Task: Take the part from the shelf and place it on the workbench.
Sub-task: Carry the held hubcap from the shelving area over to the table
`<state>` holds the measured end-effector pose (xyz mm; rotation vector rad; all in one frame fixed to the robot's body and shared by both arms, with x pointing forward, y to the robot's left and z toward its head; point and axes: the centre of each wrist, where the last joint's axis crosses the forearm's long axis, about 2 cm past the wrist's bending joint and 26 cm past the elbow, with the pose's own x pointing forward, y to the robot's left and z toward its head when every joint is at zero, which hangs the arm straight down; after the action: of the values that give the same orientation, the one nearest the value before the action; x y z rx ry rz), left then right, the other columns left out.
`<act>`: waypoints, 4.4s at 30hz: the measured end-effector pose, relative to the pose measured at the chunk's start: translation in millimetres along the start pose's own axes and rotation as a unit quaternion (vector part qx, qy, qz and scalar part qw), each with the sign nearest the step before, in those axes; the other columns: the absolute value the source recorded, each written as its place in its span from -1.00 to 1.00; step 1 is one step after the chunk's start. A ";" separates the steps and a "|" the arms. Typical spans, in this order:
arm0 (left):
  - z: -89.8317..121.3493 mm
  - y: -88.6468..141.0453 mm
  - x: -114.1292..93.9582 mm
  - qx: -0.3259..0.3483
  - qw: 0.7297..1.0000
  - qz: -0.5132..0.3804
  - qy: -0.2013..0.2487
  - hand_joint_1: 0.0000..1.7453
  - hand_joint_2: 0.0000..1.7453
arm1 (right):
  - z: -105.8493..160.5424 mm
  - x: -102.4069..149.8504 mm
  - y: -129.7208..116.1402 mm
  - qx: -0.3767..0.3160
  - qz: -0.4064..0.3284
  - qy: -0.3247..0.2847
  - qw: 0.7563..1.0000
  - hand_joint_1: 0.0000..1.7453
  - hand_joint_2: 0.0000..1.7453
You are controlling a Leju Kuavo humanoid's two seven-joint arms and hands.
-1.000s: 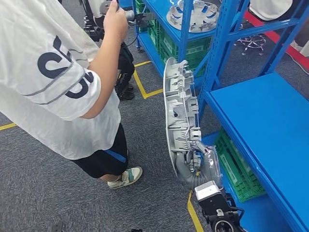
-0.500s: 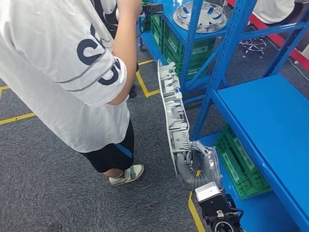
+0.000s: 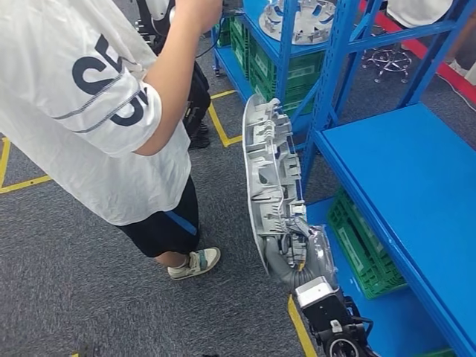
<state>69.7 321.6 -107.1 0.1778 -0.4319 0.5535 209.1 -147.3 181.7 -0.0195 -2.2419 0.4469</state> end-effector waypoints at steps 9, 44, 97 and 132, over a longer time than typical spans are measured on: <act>-0.6 0.2 1.9 0.000 1.000 0.000 -0.002 -1.00 -1.00 | -0.4 0.0 0.0 0.003 -0.001 0.002 1.000 1.00 1.00; -0.4 0.6 1.2 -0.006 1.000 -0.007 -0.002 -1.00 -1.00 | -14.4 3.7 5.9 0.138 -0.171 -0.030 0.975 1.00 1.00; -1.3 2.7 3.3 -0.020 0.999 -0.042 -0.001 -1.00 -1.00 | -32.8 11.4 53.4 0.406 -0.450 -0.071 0.792 1.00 1.00; -1.4 4.9 3.0 -0.021 0.999 -0.045 -0.002 -1.00 -1.00 | -42.1 12.8 73.0 0.446 -0.448 -0.081 0.771 1.00 1.00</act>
<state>69.8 327.5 -106.7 0.1575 -0.4365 0.4560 222.3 -63.8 192.4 1.5496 -1.6881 0.9149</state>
